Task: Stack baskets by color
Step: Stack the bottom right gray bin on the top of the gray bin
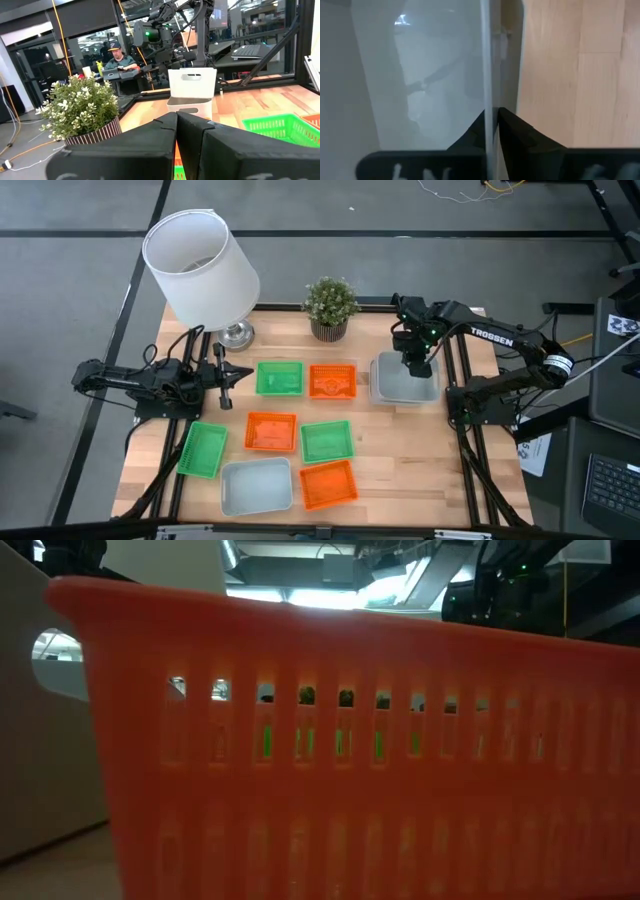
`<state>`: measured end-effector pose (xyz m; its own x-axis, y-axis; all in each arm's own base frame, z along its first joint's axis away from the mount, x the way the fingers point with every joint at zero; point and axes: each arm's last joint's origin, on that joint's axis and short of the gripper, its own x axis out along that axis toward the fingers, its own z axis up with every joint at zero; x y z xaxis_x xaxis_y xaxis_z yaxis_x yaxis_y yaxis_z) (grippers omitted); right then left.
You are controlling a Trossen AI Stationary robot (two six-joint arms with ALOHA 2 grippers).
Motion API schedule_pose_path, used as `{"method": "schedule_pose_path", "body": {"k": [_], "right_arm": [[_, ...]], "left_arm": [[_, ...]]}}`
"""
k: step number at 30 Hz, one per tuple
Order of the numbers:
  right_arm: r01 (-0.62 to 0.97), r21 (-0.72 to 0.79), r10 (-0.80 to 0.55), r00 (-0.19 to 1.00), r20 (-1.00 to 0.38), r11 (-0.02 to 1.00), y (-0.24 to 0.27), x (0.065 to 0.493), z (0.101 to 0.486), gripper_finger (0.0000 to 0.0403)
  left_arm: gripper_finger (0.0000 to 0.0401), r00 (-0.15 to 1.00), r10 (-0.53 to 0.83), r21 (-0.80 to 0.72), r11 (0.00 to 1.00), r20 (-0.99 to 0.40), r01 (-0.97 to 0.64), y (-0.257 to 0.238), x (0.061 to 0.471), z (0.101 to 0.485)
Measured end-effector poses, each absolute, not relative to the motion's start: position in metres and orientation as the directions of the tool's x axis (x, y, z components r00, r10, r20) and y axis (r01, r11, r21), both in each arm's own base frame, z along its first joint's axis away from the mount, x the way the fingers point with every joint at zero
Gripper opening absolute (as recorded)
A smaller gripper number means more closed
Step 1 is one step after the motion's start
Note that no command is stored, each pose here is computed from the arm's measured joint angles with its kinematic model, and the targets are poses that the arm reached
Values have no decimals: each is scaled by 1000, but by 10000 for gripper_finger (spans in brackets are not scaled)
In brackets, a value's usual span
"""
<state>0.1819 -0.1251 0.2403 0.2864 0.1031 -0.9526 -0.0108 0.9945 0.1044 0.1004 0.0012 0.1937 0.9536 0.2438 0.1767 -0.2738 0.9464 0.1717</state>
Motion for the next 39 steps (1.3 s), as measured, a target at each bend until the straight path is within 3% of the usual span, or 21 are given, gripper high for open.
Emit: {"method": "schedule_pose_path", "body": {"k": [22, 32, 39], "right_arm": [[39, 119, 103, 280, -955, 992, -125, 182, 240, 29], [51, 105, 87, 264, -961, 993, -125, 181, 240, 66], [117, 54, 28, 213, -977, 992, -127, 179, 239, 69]], "left_arm": [[0, 955, 244, 174, 946, 170, -272, 1, 101, 193], [0, 955, 244, 174, 946, 170, -272, 1, 101, 193], [0, 955, 243, 174, 946, 170, -272, 1, 101, 193]]}}
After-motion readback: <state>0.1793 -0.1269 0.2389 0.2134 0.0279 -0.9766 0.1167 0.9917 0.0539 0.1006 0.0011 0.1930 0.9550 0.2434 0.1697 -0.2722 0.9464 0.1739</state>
